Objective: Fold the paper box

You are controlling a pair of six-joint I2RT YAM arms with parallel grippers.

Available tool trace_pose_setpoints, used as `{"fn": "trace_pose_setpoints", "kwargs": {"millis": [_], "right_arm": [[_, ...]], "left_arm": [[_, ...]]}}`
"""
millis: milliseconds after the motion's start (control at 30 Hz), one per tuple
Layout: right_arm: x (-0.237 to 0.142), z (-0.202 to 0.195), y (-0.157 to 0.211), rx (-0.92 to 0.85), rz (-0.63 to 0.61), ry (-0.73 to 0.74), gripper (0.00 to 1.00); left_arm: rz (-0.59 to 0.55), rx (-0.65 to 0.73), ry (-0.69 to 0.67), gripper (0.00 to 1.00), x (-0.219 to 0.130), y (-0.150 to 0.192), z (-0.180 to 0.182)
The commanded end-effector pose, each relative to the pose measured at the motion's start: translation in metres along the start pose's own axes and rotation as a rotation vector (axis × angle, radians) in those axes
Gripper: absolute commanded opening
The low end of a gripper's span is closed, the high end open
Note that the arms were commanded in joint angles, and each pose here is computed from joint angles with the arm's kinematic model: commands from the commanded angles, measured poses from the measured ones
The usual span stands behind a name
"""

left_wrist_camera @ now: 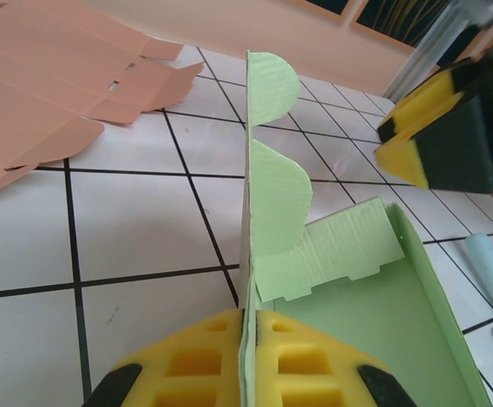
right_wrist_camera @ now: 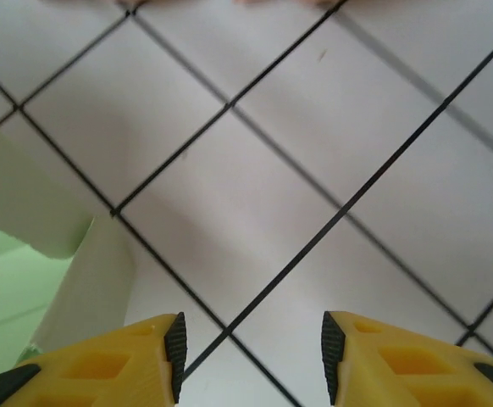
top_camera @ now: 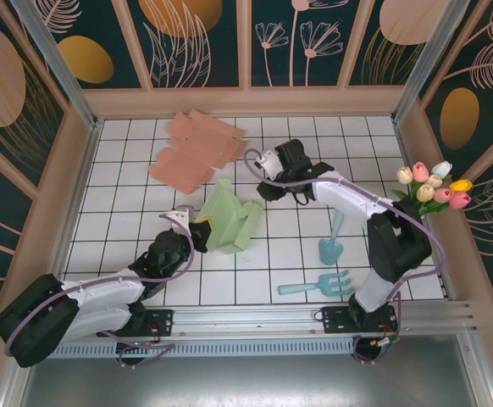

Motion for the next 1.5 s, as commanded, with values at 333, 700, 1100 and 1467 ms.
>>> {"fn": "trace_pose_setpoints", "kwargs": {"millis": [333,700,1100,1467], "right_arm": [[-0.007,0.005,-0.007,0.123,0.095,-0.414,0.48],[0.003,0.007,0.022,0.097,0.143,-0.526,0.47],[0.008,-0.002,0.055,0.191,0.105,-0.678,0.58],[-0.002,0.017,0.053,0.137,0.01,-0.855,0.62]], "left_arm": [[-0.111,0.094,0.177,0.0,-0.024,-0.024,-0.019],[-0.109,0.135,0.26,0.0,-0.029,-0.022,-0.023],[-0.144,0.177,0.357,0.0,-0.037,-0.018,-0.025],[-0.265,0.183,0.463,0.0,-0.061,-0.021,-0.024]]}}
Point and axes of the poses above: each hand's point on the last joint's axis, 136 mm out from that joint toward the fingers, its own x axis out along the fingers, its own z axis along the line the jaws close on, y = z × x, the point moved 10 cm from there along -x, back along the fingers, and after that the axes turned 6 degrees about -x, right-handed, at the moved point
